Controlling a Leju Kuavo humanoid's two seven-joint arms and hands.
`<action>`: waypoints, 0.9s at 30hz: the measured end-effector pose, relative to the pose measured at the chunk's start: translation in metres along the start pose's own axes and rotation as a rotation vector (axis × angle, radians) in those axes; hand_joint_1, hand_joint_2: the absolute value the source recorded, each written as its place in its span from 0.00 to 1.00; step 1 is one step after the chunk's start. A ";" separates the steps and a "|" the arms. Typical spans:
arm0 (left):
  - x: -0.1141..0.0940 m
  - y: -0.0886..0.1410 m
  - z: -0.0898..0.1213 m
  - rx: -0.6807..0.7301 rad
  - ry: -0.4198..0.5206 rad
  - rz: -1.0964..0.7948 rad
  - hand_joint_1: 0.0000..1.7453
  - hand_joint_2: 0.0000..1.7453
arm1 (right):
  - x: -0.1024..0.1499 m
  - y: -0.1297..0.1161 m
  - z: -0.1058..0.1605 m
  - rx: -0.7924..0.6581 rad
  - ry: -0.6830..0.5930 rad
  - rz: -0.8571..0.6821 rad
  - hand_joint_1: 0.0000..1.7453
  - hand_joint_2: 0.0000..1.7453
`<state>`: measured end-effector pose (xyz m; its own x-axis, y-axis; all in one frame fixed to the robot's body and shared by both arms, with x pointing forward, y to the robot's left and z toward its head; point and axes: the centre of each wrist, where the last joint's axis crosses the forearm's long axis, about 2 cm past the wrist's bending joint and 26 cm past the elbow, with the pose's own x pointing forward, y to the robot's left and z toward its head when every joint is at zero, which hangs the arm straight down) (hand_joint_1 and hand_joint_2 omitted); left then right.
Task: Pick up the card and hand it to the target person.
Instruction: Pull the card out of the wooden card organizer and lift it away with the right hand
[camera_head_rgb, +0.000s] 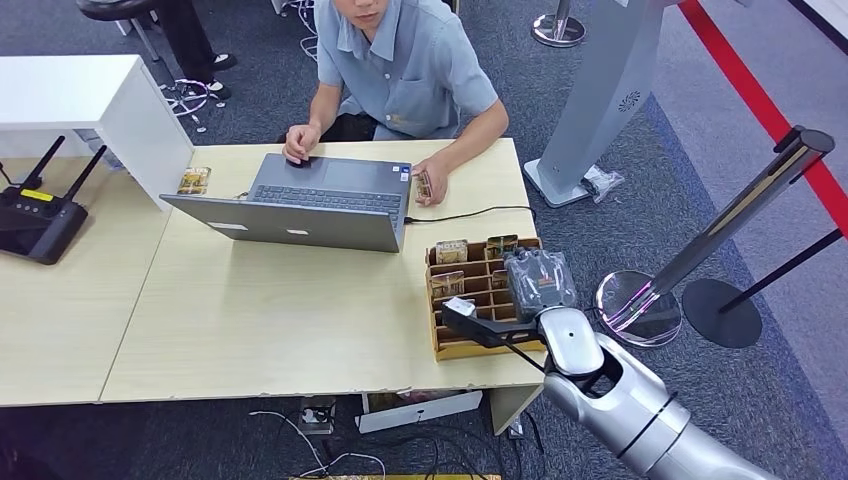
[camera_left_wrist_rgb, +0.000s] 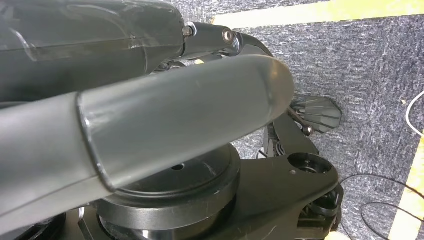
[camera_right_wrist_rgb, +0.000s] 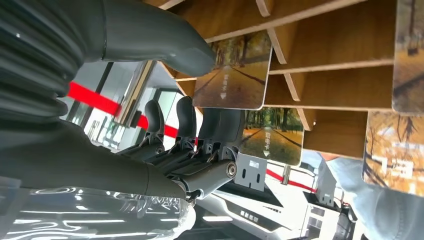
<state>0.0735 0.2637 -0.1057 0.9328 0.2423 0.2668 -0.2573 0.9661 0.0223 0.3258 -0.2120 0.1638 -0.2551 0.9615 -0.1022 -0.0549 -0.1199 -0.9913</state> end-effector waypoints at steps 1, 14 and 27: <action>0.000 0.000 0.000 0.000 0.000 0.000 0.00 0.00 | 0.000 0.000 0.000 0.003 -0.002 0.007 0.67 1.00; 0.000 0.000 0.000 0.007 0.000 0.000 0.00 0.00 | -0.001 -0.001 0.004 0.001 -0.018 0.027 0.78 1.00; 0.000 0.000 0.000 0.011 0.000 0.000 0.00 0.00 | 0.001 -0.002 0.005 -0.011 -0.027 0.028 1.00 1.00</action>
<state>0.0735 0.2639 -0.1057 0.9328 0.2420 0.2670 -0.2597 0.9651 0.0325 0.3210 -0.2125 0.1664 -0.2823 0.9507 -0.1281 -0.0363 -0.1440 -0.9889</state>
